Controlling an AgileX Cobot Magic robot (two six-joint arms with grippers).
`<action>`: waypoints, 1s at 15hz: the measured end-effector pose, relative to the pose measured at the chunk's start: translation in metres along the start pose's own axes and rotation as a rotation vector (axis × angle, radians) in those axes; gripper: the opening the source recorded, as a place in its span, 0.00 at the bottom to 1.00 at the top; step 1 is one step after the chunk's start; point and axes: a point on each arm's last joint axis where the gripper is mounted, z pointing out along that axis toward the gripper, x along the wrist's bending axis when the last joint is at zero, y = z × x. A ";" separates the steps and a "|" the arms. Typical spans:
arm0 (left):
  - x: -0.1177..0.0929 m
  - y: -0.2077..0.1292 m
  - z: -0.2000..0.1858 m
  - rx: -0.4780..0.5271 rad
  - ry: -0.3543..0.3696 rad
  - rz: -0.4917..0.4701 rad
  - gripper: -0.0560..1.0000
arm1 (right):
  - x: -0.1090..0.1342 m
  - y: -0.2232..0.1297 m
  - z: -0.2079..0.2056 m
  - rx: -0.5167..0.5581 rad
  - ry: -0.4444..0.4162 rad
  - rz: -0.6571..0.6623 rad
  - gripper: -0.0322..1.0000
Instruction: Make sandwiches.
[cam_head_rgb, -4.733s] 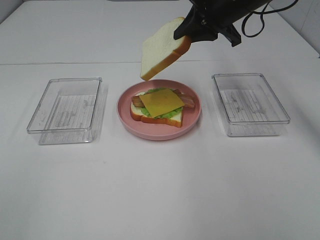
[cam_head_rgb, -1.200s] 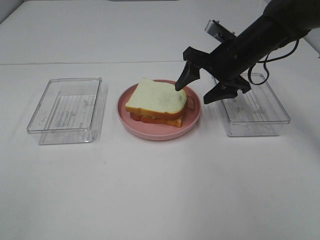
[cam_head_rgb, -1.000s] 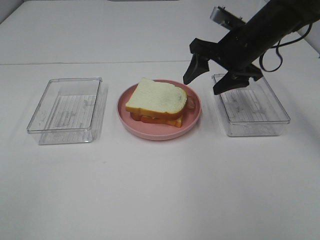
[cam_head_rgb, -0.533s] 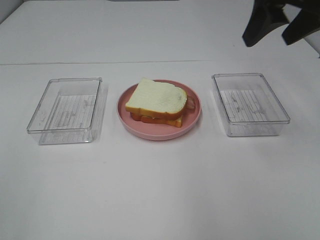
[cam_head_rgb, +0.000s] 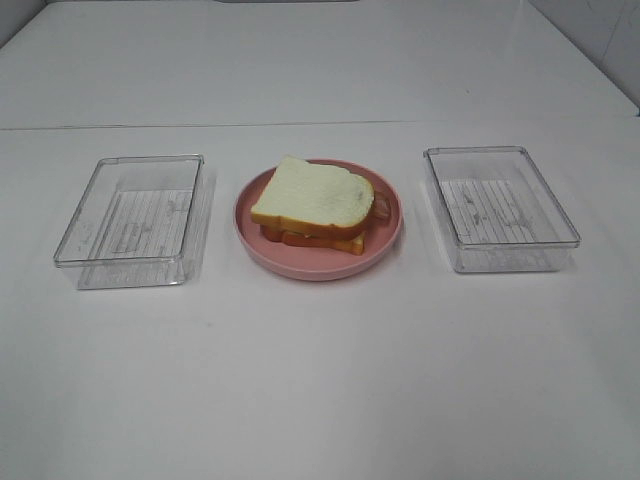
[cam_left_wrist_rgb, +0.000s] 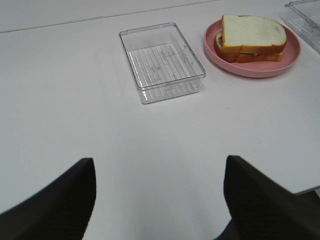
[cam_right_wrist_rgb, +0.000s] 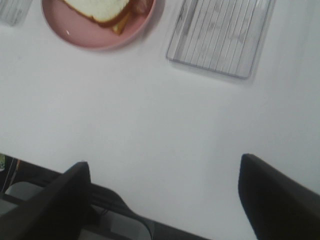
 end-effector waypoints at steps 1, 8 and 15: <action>0.000 0.000 0.000 0.000 0.000 0.000 0.70 | 0.001 -0.021 0.002 0.023 0.001 0.004 0.76; 0.000 0.000 0.000 0.000 0.000 0.000 0.70 | 0.003 -0.154 0.025 0.063 -0.015 0.000 0.76; 0.000 0.000 0.000 0.000 0.000 0.000 0.70 | 0.009 -0.197 -0.005 -0.415 -0.057 -0.095 0.76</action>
